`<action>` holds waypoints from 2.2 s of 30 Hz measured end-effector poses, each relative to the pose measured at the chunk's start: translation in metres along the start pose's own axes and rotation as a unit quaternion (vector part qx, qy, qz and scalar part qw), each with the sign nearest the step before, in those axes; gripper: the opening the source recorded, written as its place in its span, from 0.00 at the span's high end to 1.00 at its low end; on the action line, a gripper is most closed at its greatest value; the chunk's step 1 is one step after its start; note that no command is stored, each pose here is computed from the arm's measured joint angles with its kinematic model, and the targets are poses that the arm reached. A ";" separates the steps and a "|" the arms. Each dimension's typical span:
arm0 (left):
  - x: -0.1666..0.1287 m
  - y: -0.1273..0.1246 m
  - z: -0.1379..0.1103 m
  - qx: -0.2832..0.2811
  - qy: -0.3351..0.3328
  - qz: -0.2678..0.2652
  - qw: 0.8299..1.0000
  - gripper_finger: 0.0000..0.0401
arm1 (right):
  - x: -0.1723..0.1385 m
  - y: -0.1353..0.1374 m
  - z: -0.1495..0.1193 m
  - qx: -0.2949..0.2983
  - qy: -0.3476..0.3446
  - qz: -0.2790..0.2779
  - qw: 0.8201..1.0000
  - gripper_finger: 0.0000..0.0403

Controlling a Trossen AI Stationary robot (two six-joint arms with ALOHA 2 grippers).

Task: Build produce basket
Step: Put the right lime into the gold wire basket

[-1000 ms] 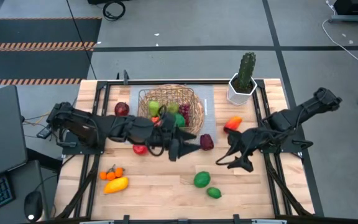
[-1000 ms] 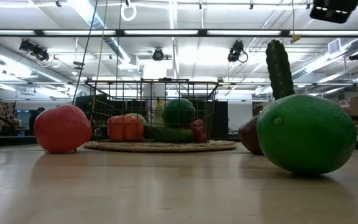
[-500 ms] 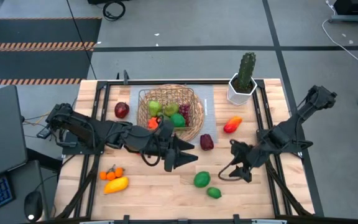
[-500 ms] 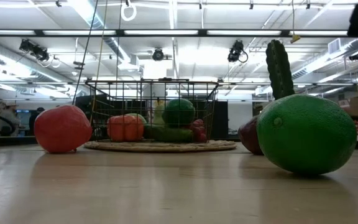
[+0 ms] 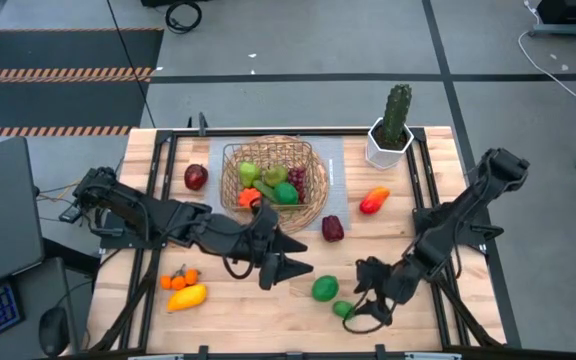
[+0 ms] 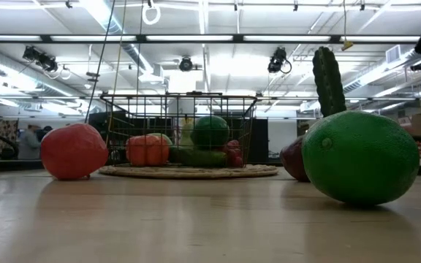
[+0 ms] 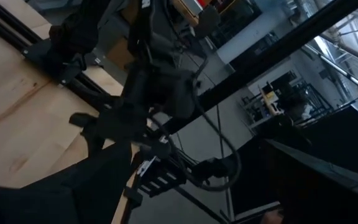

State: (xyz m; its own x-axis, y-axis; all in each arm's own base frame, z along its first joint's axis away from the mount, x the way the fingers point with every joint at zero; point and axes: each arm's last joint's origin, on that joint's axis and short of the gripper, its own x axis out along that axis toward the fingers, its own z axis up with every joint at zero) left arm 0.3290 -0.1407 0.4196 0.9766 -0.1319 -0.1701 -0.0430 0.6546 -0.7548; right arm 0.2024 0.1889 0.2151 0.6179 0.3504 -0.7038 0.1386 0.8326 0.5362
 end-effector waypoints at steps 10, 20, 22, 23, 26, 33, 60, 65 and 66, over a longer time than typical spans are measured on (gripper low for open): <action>-0.002 -0.004 -0.005 -0.002 0.007 -0.006 1.000 0.09 | 0.039 0.005 -0.017 -0.027 0.006 0.004 1.000 0.15; -0.006 -0.012 -0.015 -0.026 0.021 -0.017 0.999 0.09 | 0.055 -0.002 -0.024 -0.038 0.016 -0.027 0.999 0.12; -0.007 -0.013 -0.017 -0.028 0.025 -0.020 0.999 0.09 | 0.053 -0.002 -0.023 -0.042 0.007 -0.036 0.998 0.12; -0.007 -0.014 -0.018 -0.031 0.026 -0.021 0.999 0.09 | 0.052 -0.003 -0.023 -0.042 0.004 -0.039 0.998 0.12; -0.008 -0.016 -0.021 -0.037 0.028 -0.022 0.999 0.09 | 0.051 -0.004 -0.023 -0.045 0.006 -0.049 0.998 0.12; -0.009 -0.017 -0.022 -0.040 0.029 -0.023 0.999 0.09 | 0.061 -0.009 -0.027 -0.048 0.011 -0.066 0.997 0.12; -0.009 -0.014 -0.023 -0.042 0.027 -0.005 0.999 0.09 | 0.092 -0.024 -0.038 -0.038 0.037 -0.103 0.993 0.14; -0.009 -0.014 -0.023 -0.040 0.028 -0.003 0.999 0.09 | 0.091 -0.024 -0.039 -0.026 0.034 -0.109 0.993 0.25; -0.009 -0.014 -0.023 -0.040 0.028 -0.002 0.999 0.09 | 0.091 -0.024 -0.039 -0.026 0.035 -0.110 0.993 0.30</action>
State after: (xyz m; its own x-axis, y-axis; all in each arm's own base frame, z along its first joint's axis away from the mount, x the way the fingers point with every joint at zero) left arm 0.3163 -0.1657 0.4165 0.9634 -0.1776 -0.2010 -0.0582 0.5929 -0.8032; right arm 0.2250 0.2168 0.1203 0.5217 0.1842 -0.8330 0.2241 0.9126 0.3421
